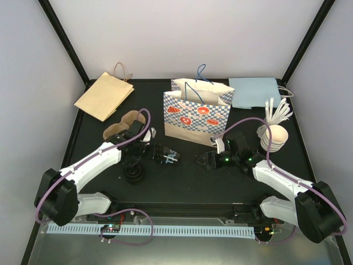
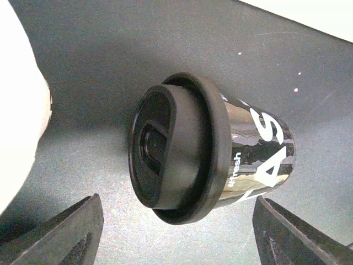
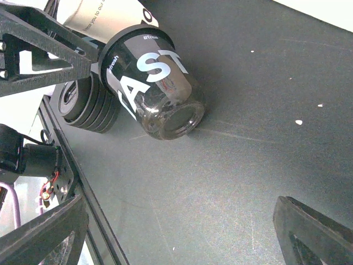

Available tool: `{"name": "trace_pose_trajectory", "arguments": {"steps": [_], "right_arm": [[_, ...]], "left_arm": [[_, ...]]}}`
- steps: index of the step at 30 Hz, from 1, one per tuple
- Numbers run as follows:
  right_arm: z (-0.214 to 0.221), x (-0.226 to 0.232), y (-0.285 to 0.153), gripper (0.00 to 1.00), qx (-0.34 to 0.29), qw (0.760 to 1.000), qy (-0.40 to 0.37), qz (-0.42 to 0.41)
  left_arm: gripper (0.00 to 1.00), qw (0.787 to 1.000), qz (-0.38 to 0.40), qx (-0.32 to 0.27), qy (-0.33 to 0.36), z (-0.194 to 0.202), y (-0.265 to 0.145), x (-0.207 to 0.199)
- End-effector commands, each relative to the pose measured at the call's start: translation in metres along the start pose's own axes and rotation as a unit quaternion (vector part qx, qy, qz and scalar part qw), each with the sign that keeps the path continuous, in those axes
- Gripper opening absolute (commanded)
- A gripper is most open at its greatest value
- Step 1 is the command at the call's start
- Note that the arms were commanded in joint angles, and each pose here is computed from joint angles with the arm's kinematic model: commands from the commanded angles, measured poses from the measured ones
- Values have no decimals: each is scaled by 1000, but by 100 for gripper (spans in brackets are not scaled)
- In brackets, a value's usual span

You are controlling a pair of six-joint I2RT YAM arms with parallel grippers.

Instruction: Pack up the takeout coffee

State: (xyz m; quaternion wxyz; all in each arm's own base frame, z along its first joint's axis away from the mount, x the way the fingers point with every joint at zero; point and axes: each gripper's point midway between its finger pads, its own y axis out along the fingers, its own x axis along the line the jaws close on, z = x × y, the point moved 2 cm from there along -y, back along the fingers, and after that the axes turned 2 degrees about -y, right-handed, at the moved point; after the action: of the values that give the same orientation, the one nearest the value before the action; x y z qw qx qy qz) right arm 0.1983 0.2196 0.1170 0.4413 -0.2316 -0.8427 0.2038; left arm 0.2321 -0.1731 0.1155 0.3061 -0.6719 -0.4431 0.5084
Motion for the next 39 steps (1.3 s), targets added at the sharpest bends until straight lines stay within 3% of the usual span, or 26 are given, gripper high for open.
{"name": "trace_pose_trajectory", "arguments": {"steps": [1,7,26,39], "right_arm": [[-6,3,0,94,-7,1000,-10,1],[-5,3,-1,94,-6,1000,-11,2],[-6,3,0,94,-1,1000,-12,1],[-6,1,3,94,4,1000,-10,2]], "left_arm": [[76,1000,13,-15,-9,-6,-1,1],[68,999,31,-7,-7,-5,3,-3],[64,998,54,-33,26,-27,10,-16],[48,995,71,-31,58,-32,17,-23]]}}
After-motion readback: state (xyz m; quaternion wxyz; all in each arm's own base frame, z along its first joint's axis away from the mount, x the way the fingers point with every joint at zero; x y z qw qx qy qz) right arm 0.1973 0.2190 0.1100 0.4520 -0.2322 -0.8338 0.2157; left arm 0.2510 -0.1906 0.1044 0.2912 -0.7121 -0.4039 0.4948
